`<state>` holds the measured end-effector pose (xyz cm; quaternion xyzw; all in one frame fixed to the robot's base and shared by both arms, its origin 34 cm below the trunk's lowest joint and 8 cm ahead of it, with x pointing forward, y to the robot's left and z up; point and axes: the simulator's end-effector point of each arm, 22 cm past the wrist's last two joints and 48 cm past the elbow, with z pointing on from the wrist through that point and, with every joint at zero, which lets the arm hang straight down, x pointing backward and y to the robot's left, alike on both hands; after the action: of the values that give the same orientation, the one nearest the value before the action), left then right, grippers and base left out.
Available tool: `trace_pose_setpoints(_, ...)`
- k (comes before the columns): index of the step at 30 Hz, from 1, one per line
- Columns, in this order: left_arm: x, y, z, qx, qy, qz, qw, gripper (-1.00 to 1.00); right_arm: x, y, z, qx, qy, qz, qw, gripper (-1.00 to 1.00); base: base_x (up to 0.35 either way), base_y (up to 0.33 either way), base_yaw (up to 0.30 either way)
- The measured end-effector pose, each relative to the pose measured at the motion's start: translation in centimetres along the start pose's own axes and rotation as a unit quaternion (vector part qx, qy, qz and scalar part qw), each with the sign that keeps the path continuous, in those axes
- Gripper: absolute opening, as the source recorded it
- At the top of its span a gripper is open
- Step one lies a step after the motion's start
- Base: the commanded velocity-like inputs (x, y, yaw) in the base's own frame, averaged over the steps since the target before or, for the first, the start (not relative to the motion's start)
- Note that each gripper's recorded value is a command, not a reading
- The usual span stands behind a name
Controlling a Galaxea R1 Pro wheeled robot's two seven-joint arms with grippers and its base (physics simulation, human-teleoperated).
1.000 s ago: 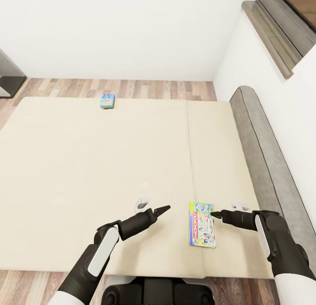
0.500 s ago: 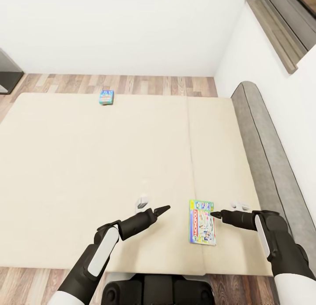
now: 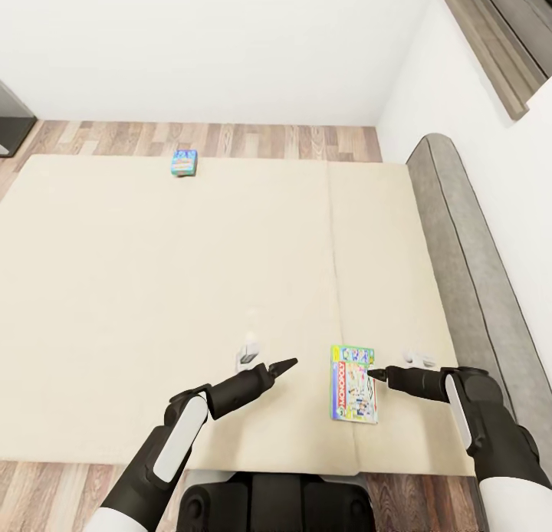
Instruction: Put all the toys in the child's room - the three board games (two on the bed and one on the table), the two jigsaw puzzles on the table, and the tennis ball on the table - inside the toy box on the table in the child's room.
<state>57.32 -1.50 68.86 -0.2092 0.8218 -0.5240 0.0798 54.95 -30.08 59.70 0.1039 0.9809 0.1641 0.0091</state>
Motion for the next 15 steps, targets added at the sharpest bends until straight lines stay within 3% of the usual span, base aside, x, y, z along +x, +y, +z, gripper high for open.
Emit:
trace_pose_setpoints(4,0.1,0.3,0.1,-0.001,0.001,-0.003,1.0,1.0,0.1,0.2,0.2,-0.006,0.0,0.002,1.0,1.0,0.0,0.0,0.0)
trace_pose_setpoints(15,0.5,1.1,0.2,-0.005,0.004,-0.01,0.9999,1.0,-0.3,2.3,0.6,-0.06,-0.005,0.009,0.9982,1.0,0.0,0.0,0.0)
